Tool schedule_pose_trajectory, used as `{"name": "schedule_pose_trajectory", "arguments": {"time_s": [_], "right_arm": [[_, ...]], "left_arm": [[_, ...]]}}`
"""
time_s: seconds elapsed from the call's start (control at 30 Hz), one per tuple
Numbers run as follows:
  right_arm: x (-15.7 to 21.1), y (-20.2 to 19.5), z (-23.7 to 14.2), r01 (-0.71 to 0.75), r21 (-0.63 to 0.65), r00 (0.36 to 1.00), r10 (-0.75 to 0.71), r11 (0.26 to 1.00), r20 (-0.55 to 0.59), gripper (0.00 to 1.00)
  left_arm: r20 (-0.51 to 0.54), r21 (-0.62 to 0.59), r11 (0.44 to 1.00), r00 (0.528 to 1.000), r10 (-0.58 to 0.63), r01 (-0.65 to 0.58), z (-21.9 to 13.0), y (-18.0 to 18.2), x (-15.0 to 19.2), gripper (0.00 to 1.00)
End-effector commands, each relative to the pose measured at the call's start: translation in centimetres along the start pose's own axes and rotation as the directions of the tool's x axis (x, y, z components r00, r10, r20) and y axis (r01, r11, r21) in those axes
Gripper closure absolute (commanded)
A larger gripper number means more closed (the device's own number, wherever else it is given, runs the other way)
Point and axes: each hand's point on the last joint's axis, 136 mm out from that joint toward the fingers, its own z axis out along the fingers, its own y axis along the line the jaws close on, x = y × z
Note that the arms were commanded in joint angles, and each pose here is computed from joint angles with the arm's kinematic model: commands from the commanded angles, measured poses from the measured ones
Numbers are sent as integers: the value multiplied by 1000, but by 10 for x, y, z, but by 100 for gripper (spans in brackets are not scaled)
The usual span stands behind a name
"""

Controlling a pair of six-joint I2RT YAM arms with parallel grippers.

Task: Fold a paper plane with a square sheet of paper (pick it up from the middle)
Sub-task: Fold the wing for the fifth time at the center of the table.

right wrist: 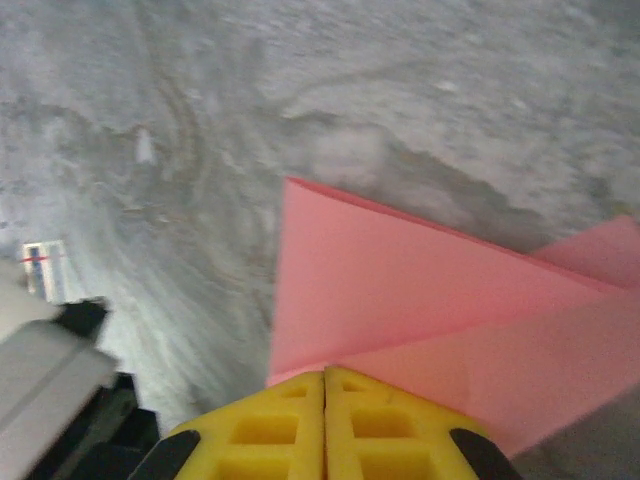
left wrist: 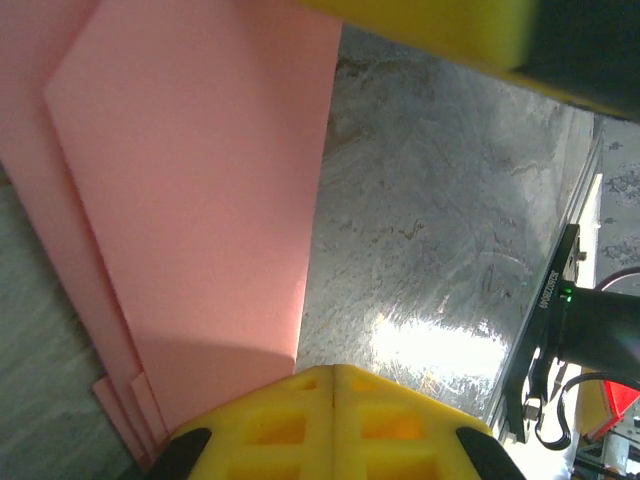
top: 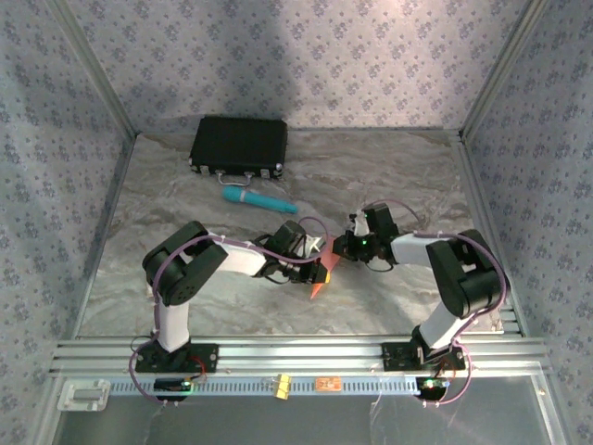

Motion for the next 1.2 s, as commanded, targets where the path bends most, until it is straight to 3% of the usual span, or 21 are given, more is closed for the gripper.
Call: {"name": "schedule_pose_trajectory", "arguments": {"time_s": [0.0,0.13,0.4,0.53,0.83,1.17], "right_arm": [[6,-29,2,-26,112,1000,28,993,-12,93],[11,-47,4,-63,154,998,66,986,-15,94],[10,-42,3,-57,140,998,59,988,-10,95],[11,-43,2,-59,145,998,60,988,-7,95],[12,-42,2,-63,137,998,64,989,-4,95],[15,-49,4,-76,161,997,80,984,-14,95]], "left_arm": [[-86,-111,990,992,-97,87,2,40,32,100],[-72,-74,995,995,-75,69,-3,26,26,95],[39,-17,1000,999,-7,7,-22,-24,-18,85],[59,-18,1000,998,11,-10,-21,-31,-32,84],[24,-19,1000,1000,-2,3,4,-18,-40,83],[-120,-178,984,992,-37,15,19,25,11,84]]}}
